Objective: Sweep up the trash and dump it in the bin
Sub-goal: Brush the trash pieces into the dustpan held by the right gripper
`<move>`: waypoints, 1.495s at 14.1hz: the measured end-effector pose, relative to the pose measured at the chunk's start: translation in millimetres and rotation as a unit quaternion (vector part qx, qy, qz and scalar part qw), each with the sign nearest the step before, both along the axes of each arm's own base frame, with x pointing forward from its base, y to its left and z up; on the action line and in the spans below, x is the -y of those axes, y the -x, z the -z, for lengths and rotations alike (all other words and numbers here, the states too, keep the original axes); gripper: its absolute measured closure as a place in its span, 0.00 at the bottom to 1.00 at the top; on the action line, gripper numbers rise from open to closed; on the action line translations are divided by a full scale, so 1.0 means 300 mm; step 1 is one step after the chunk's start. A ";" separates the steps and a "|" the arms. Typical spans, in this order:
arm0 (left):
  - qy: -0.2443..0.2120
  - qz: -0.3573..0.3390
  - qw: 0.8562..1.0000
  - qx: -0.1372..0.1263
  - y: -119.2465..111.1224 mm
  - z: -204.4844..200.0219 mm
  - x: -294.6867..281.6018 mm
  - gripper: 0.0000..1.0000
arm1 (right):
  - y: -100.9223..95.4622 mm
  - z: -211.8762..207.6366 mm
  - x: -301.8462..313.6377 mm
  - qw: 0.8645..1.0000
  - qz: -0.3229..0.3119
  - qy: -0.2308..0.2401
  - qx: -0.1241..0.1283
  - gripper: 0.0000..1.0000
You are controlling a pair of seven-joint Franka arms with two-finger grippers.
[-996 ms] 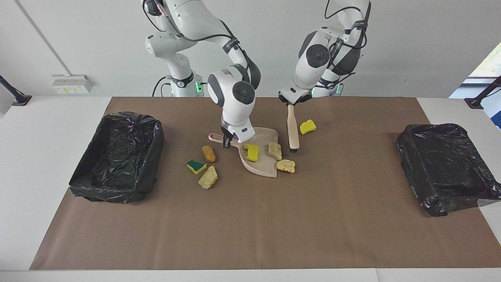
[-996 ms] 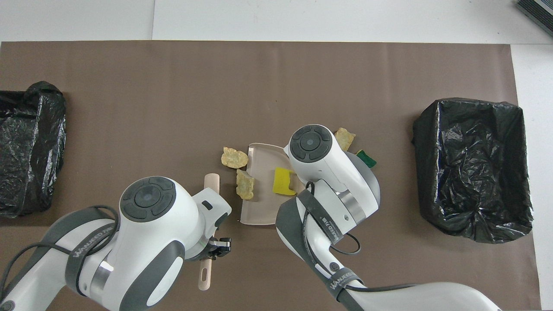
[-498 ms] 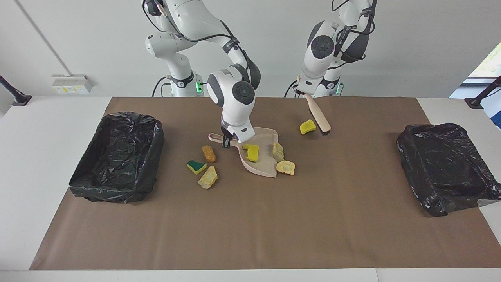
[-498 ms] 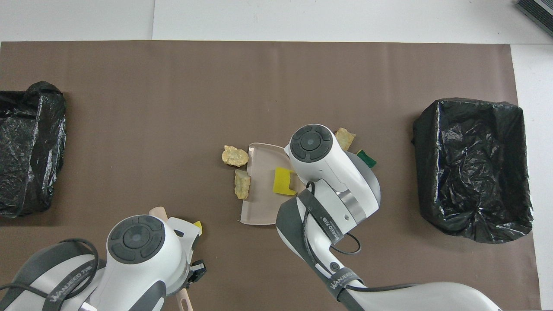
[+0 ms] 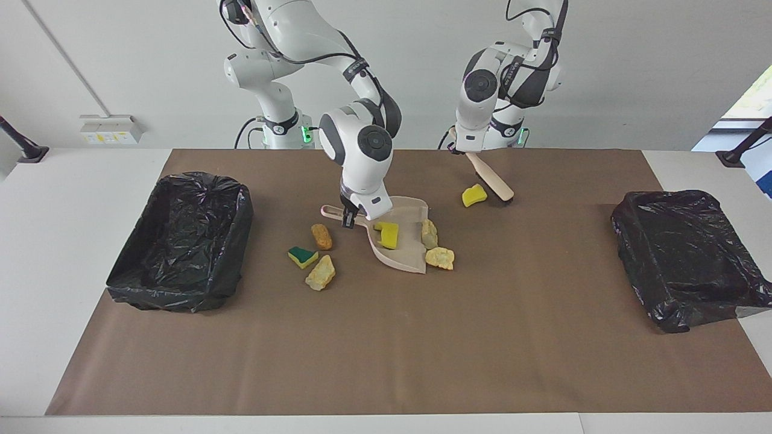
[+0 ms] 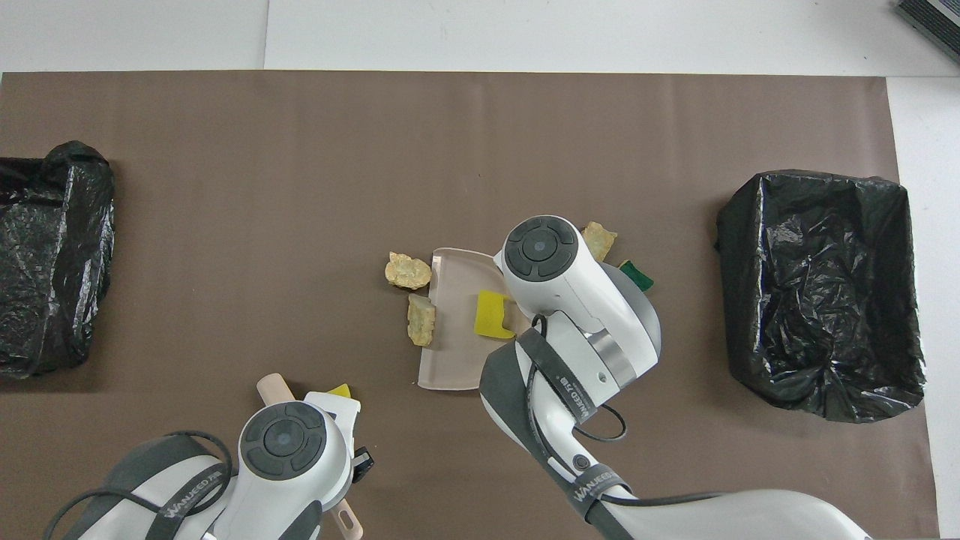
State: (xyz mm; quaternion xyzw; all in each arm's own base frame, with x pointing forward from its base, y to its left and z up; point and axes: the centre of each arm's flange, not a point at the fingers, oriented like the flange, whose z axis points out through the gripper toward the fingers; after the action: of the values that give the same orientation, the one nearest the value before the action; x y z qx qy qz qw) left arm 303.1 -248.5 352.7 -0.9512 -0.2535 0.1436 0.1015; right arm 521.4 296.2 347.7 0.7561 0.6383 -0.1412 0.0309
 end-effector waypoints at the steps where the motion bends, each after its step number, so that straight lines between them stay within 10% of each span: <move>1: 0.008 0.000 1.000 0.010 -0.032 0.020 0.023 0.74 | 0.000 0.000 0.000 1.000 0.000 0.000 0.000 0.67; 8: 0.099 0.106 0.987 0.075 -0.314 0.007 0.255 0.74 | 0.000 0.001 0.000 1.000 0.000 0.000 0.000 0.67; 16: 0.155 0.366 0.917 0.036 -0.279 -0.010 0.291 0.74 | 0.000 0.002 0.003 1.000 0.001 0.000 -0.001 0.67; 21: 0.161 0.391 0.905 0.036 -0.261 -0.031 0.306 0.74 | 0.000 0.003 0.003 1.000 0.001 0.001 -0.001 0.67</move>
State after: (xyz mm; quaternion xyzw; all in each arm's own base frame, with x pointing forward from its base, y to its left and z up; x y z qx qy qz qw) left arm 381.5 -340.4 362.0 -0.9819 0.1620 0.0968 -0.0145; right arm 521.4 295.2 347.0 0.7564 0.6377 -0.1421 0.0308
